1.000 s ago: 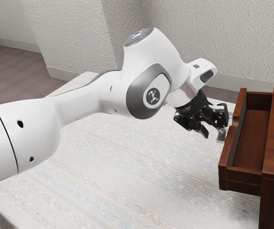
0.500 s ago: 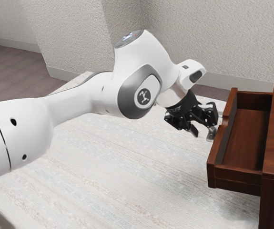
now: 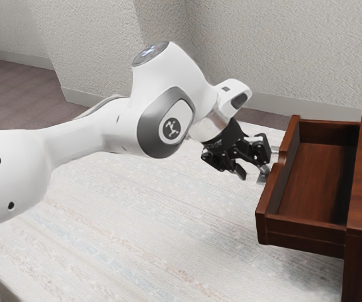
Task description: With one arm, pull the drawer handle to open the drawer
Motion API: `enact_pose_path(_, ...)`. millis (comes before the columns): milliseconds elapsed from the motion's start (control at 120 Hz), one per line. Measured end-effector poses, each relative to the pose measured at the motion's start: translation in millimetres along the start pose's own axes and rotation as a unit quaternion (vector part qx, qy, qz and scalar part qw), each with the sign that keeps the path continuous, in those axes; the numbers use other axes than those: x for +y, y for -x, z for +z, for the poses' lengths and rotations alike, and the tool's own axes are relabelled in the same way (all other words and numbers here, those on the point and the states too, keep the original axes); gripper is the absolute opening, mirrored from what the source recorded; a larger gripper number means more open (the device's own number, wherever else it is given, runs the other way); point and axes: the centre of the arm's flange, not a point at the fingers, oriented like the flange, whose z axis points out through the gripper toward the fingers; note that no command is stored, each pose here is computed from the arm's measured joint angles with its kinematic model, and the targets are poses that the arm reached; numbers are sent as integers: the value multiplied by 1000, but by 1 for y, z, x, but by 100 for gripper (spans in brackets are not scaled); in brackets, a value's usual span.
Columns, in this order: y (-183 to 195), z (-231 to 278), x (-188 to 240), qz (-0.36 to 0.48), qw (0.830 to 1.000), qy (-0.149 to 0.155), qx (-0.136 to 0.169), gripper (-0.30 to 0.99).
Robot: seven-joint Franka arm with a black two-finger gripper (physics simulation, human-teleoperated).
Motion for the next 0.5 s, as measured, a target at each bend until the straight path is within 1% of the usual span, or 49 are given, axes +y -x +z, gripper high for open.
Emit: enact_pose_path(500, 2, -11, -30, -19, 1000, -7, 7, 30)
